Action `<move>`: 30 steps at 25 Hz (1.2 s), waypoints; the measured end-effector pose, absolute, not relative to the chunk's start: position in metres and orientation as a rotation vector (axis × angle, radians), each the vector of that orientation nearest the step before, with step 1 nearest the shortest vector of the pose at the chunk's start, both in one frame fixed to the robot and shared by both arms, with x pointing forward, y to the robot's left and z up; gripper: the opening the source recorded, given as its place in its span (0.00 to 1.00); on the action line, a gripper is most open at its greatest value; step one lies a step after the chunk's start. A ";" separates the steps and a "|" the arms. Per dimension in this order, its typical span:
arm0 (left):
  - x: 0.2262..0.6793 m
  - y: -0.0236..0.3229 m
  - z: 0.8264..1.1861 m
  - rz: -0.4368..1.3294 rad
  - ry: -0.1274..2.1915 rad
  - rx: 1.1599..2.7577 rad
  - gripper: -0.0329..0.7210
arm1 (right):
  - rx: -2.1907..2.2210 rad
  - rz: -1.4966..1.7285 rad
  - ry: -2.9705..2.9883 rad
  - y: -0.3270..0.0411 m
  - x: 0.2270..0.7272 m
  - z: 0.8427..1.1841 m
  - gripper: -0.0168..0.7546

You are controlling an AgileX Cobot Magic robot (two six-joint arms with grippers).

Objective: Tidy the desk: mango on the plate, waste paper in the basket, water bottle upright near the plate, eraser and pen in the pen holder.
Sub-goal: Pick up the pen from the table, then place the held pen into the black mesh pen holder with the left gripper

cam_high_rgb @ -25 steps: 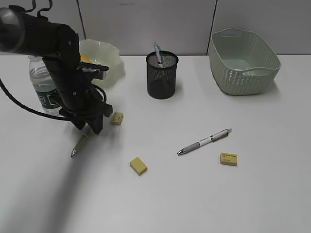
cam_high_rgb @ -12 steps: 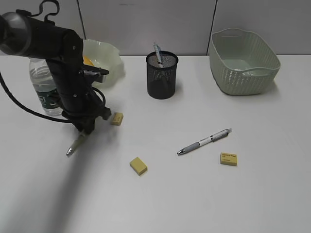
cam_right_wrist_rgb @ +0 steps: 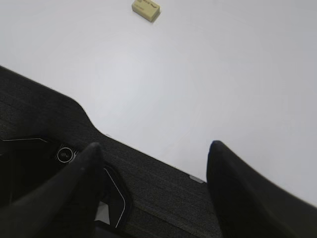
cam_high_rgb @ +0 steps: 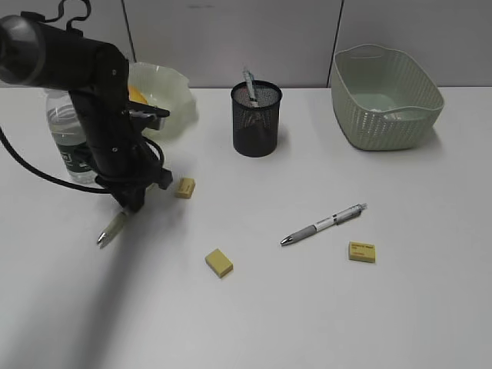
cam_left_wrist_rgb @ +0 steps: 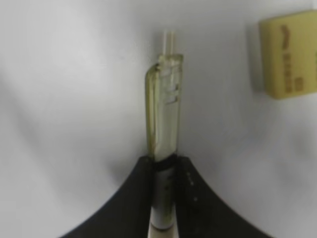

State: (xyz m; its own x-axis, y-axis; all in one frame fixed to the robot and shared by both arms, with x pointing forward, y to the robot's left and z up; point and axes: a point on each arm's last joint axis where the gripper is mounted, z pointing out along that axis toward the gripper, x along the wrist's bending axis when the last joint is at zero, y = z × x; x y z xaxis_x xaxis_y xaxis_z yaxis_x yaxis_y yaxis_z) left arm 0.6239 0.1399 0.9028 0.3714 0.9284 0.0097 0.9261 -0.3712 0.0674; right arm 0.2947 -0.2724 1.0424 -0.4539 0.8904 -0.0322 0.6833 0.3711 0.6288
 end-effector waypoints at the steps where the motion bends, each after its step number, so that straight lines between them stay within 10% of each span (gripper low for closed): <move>1: 0.623 0.140 0.907 0.075 1.730 2.556 0.18 | 1.373 0.778 2.270 -0.272 0.295 1.042 0.69; 15: 0.652 0.116 1.047 0.323 1.481 2.006 0.18 | 1.372 0.779 2.269 -0.272 0.295 1.042 0.69; 30: 0.663 0.048 1.068 0.479 1.173 1.564 0.18 | 1.372 0.779 2.269 -0.272 0.295 1.042 0.69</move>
State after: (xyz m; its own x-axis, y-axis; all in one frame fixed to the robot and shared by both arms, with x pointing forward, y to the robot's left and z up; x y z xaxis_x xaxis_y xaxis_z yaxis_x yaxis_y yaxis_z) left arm 0.6634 0.0475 1.0676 0.4342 0.8616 -0.2629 0.4312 0.0574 0.9004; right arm 0.2948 -0.2724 1.0425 -0.4538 0.8905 -0.0329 0.6826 0.3711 0.6296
